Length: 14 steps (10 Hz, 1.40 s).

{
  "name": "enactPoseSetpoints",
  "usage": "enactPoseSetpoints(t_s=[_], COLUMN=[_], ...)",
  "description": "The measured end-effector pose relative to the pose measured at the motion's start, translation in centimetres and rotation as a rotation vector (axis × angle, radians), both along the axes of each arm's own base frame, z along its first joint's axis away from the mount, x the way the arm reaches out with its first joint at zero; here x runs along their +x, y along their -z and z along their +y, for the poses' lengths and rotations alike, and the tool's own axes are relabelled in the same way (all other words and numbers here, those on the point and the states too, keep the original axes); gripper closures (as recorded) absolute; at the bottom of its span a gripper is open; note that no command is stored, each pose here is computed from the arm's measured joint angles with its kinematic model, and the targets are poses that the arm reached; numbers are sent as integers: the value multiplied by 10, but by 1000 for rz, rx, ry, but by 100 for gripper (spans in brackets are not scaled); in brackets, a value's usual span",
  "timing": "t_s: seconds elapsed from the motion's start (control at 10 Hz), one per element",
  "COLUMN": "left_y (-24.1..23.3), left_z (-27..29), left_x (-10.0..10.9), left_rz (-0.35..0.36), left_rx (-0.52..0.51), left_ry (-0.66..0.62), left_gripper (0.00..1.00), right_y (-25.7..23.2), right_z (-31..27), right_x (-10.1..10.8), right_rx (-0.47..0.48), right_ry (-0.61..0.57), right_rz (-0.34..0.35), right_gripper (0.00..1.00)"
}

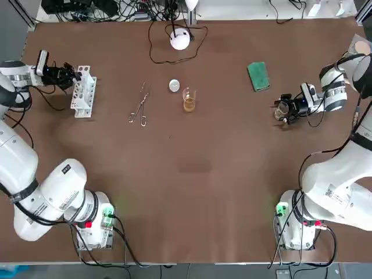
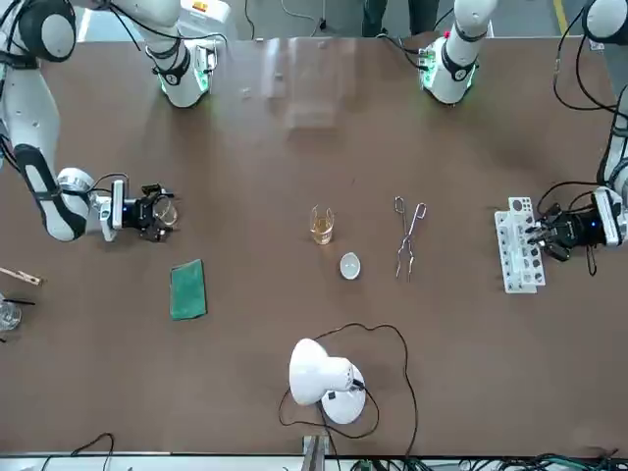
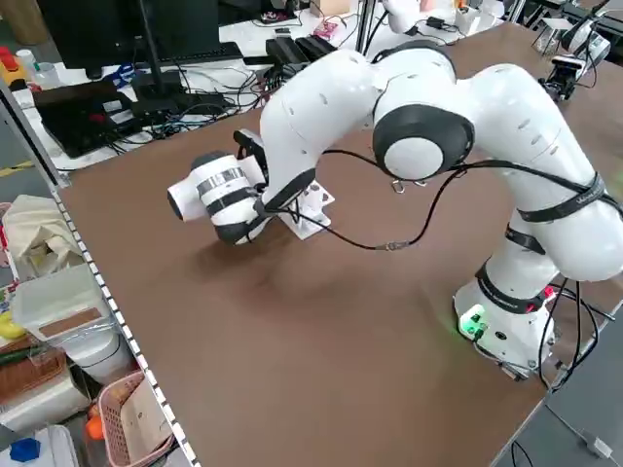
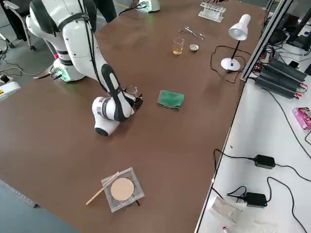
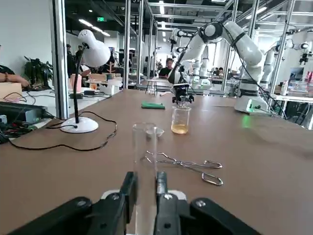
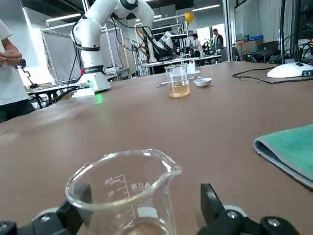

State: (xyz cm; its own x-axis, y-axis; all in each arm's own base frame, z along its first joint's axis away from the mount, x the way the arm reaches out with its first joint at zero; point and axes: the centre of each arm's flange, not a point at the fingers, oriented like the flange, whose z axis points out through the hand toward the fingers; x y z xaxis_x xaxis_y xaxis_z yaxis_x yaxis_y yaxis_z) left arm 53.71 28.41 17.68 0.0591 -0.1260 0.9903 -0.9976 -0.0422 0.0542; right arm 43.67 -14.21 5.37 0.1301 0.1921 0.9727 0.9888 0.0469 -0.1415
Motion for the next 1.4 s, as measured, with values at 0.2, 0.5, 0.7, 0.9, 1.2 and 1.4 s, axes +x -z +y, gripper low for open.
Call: enactPoseSetpoints(t_s=[0.2, 0.5, 0.7, 0.9, 1.2, 1.4], left_y=[-8, -18, -21, -20, -20, -22], left_z=[-1, -1, -4, -6, -9, -11], left_x=[2, 3, 5, 5, 5, 7], left_rz=[-6, -18, -22, -22, -23, -27], left_rx=[4, 9, 7, 2, -3, -8], left_ry=[10, 16, 21, 24, 29, 33], left_gripper=[79, 79, 79, 79, 79, 79], right_y=[2, 2, 1, 2, 2, 2], right_z=[1, 2, 2, 2, 5, 5], right_x=[1, 2, 3, 5, 7, 7], right_rx=[-11, -13, -15, -25, -29, -30], right_ry=[-3, -7, -9, -13, -20, -20], right_rz=[-11, -21, -28, -40, -44, -45], right_gripper=[0, 0, 1, 5, 20, 32])
